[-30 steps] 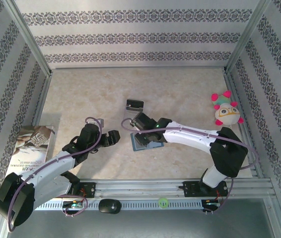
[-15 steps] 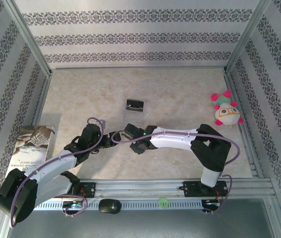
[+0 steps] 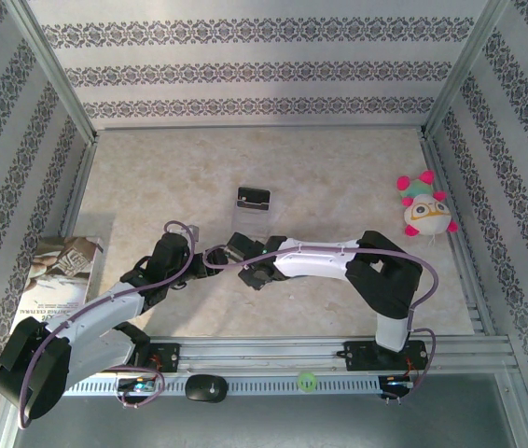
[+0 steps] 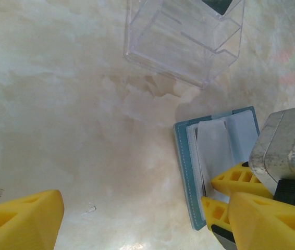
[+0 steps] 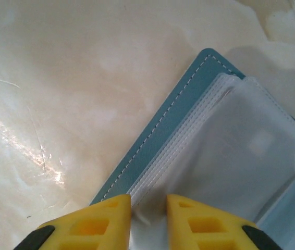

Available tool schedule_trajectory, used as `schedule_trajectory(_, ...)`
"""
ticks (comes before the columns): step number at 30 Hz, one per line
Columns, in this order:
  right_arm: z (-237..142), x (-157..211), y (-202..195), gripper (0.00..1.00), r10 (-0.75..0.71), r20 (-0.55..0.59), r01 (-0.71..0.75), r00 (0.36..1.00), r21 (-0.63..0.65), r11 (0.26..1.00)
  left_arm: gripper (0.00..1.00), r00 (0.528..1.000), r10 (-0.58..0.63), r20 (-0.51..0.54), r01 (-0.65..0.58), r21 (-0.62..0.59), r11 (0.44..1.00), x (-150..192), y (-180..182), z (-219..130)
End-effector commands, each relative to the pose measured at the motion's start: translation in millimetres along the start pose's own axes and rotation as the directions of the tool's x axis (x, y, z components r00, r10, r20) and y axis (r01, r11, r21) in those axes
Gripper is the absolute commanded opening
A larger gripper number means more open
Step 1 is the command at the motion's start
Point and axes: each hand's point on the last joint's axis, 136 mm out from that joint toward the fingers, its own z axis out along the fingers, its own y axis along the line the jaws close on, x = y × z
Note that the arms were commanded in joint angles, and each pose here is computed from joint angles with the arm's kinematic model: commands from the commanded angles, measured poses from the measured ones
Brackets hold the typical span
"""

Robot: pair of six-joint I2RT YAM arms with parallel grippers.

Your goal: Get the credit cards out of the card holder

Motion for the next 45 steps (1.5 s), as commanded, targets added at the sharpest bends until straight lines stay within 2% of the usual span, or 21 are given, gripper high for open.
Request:
schedule_trajectory(1, 5.4, 2.3, 4.8, 0.16, 0.007, -0.007, -0.007, 1.000, -0.024, 1.000, 0.82, 1.000, -0.008, 0.014, 0.008, 0.028, 1.000, -3.7, -3.1, 0.5)
schedule_trajectory(9, -8.5, -13.1, 5.6, 0.00, 0.081, 0.055, -0.074, 0.995, -0.116, 0.990, 0.80, 1.000, 0.016, -0.008, -0.015, 0.069, 0.997, 0.8, -16.2, 4.6)
schedule_trajectory(16, -28.1, -25.9, 0.8, 0.00, 0.220, 0.119, -0.185, 0.968, -0.248, 0.951, 0.69, 0.997, 0.060, -0.043, -0.057, 0.071, 0.996, 13.0, -29.8, 21.4)
schedule_trajectory(23, -46.1, -24.7, -13.1, 0.00, 0.396, 0.156, -0.318, 0.905, -0.372, 0.872, 0.69, 0.991, 0.102, -0.088, -0.096, 0.070, 0.993, 25.5, -40.9, 44.3)
schedule_trajectory(30, -47.8, -10.1, -24.9, 0.00, 0.478, 0.147, -0.400, 0.866, -0.369, 0.839, 0.58, 0.983, 0.152, -0.101, -0.151, 0.020, 0.988, 23.6, -46.5, 62.9)
schedule_trajectory(34, -43.6, -2.3, -24.5, 0.00, 0.508, 0.128, -0.430, 0.852, -0.381, 0.818, 0.54, 0.970, 0.195, -0.145, -0.201, -0.025, 0.979, 30.1, -43.9, 72.3)
schedule_trajectory(37, -41.1, 1.6, -24.4, 0.00, 0.525, 0.122, -0.447, 0.843, -0.385, 0.808, 0.45, 0.968, 0.202, -0.148, -0.202, 0.015, 0.979, 34.3, -52.8, 76.0)
schedule_trajectory(40, -42.2, 2.9, -27.6, 0.00, 0.534, 0.134, -0.456, 0.835, -0.377, 0.807, 0.43, 0.966, 0.216, -0.140, -0.208, 0.071, 0.976, 37.2, -69.5, 75.7)
schedule_trajectory(45, -42.7, 4.4, -30.6, 0.00, 0.554, 0.148, -0.472, 0.819, -0.374, 0.798, 0.34, 0.951, 0.245, -0.188, -0.233, 0.085, 0.969, 54.4, -78.6, 82.5)
